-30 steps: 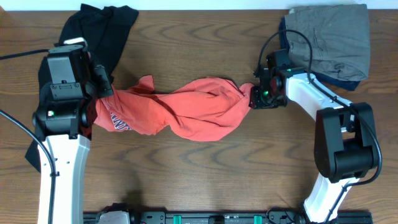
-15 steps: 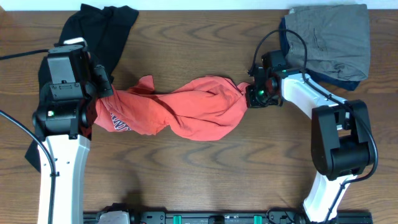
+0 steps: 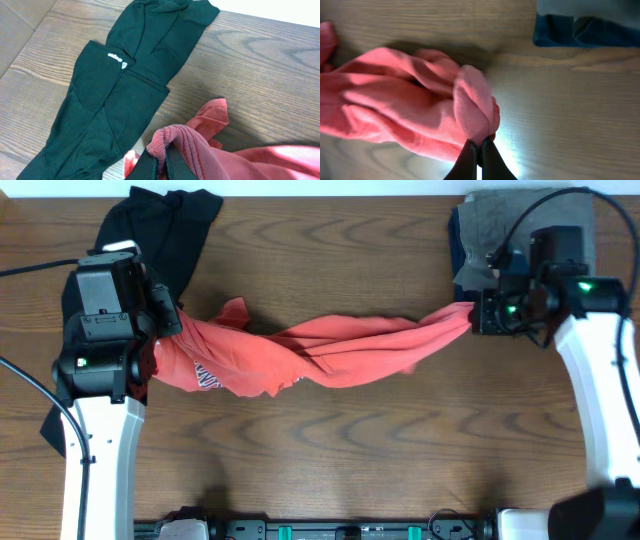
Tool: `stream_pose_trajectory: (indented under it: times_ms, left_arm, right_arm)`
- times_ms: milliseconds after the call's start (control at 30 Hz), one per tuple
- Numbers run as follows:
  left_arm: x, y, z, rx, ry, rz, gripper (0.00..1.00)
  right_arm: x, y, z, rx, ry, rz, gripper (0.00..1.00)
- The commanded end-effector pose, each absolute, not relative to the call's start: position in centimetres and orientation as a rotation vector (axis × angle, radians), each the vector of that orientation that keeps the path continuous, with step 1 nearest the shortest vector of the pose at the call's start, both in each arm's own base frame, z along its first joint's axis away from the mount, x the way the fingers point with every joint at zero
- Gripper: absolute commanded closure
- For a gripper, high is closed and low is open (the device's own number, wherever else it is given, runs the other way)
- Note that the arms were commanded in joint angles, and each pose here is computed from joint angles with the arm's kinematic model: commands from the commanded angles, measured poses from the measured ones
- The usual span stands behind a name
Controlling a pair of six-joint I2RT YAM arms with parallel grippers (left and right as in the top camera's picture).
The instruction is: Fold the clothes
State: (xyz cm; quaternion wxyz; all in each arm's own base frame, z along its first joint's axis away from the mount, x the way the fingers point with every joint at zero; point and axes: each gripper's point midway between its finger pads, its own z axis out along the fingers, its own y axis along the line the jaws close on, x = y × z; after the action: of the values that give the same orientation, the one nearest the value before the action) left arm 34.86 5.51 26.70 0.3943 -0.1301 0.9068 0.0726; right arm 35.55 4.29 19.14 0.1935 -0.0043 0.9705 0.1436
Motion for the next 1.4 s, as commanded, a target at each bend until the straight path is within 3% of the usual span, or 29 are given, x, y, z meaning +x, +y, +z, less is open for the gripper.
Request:
stream_pose_trajectory:
  times_ms: [0,233,533,567,633,767,967,1167,1367]
  left_arm:
    - [34.9,5.7,27.2,-0.343,2.283,0.188,0.94]
    - [34.9,5.7,27.2,-0.343,2.284,0.188,0.94]
    - [35.0,5.8,27.0,-0.343,2.29,0.189,0.94]
    - [35.0,5.8,26.9,-0.343,2.293,0.189,0.94]
    - [35.2,5.8,26.6,-0.343,2.301,0.19,0.94]
    - [35.5,5.8,25.9,-0.344,2.321,0.192,0.94]
    - [35.7,5.8,25.3,-0.344,2.339,0.194,0.94]
    - [35.5,5.8,24.8,-0.344,2.361,0.197,0.94]
    - [35.1,5.7,22.9,-0.358,2.424,0.201,0.94]
  right_arm:
    - [35.3,4.7,19.6,-0.094,2.722,0.383,0.99]
    - [36.6,7.5,17.3,-0.195,2.751,0.408,0.99]
    - [39.8,12.4,9.4,-0.335,2.826,0.475,0.97]
    - [40.1,13.2,8.9,-0.354,2.818,0.503,0.9]
    - [40.6,14.6,8.8,-0.384,2.781,0.577,0.65]
    - [41.5,16.9,11.3,-0.431,2.666,0.744,0.47]
    - [41.9,17.1,13.7,-0.459,2.618,0.781,0.45]
    - [38.8,13.2,10.7,-0.321,2.884,0.515,0.45]
    - [36.7,12.8,9.0,-0.265,2.981,0.512,0.48]
